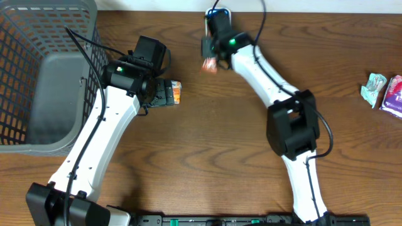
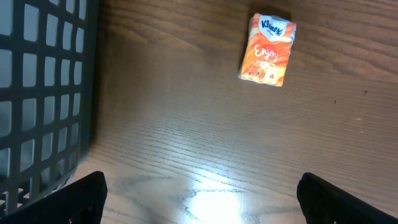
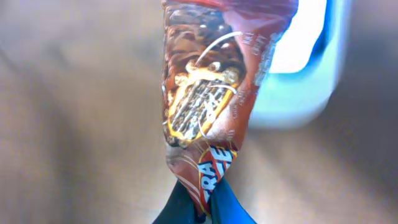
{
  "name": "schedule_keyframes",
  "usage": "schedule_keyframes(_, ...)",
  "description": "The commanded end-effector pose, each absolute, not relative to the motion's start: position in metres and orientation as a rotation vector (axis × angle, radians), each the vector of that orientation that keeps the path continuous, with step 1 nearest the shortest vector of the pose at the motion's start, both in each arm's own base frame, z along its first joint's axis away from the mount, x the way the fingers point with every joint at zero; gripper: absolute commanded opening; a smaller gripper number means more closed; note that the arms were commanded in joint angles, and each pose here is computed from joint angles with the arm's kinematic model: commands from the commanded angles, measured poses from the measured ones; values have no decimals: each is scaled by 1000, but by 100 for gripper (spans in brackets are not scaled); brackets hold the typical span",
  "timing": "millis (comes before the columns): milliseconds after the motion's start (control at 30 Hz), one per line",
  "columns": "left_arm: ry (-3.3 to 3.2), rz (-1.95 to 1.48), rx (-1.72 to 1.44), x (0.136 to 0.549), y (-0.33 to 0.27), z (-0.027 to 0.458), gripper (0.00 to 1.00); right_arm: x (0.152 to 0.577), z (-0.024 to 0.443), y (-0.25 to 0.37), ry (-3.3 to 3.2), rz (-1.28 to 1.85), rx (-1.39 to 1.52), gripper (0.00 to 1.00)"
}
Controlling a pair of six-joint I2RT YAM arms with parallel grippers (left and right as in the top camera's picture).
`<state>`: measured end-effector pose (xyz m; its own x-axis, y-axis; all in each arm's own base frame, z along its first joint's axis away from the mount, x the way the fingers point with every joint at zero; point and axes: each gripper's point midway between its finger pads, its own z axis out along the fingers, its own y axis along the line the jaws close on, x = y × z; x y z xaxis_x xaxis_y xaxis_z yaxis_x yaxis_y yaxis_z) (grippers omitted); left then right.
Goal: Scan the item barcode
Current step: 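Hold the red TOP bar up to the white scanner, then place the red TOP bar at the right edge of the table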
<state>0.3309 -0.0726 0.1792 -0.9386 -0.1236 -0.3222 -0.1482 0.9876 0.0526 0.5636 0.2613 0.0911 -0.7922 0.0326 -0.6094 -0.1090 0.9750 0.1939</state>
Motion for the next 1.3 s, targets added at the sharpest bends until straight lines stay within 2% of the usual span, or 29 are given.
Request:
schedule_keyframes(0,2814,128,-194,331,-70,178,98,588,126,262,2311,239,-228,1)
schedule_keyframes(300,2814,128,-194,331,-70,178,98,636,171,221,2055,39,-52,1)
schedule_keyframes(533,2814,128,-194,331,-70,178,98,650,147,199,2068,24,-20,1)
schedule_keyframes(767,2814,128,-194,331,-70,178,98,653,158,171,2076,0,20,1)
schedule_keyframes(833,2814,128,-194,331,-70,178,98,651,167,145,2082,-56,89,1)
schedule_keyframes(1033,2814,128,-194,331,-70,178,98,621,198,6,2118,-428,359,1)
schedule_keyframes(1200,2813,127,-194,331,-70,178,98,580,170,-103,2352,-736,268,2)
schedule_keyframes(1267,2814,128,-194,331,-70,178,98,562,159,-140,2440,-814,245,17)
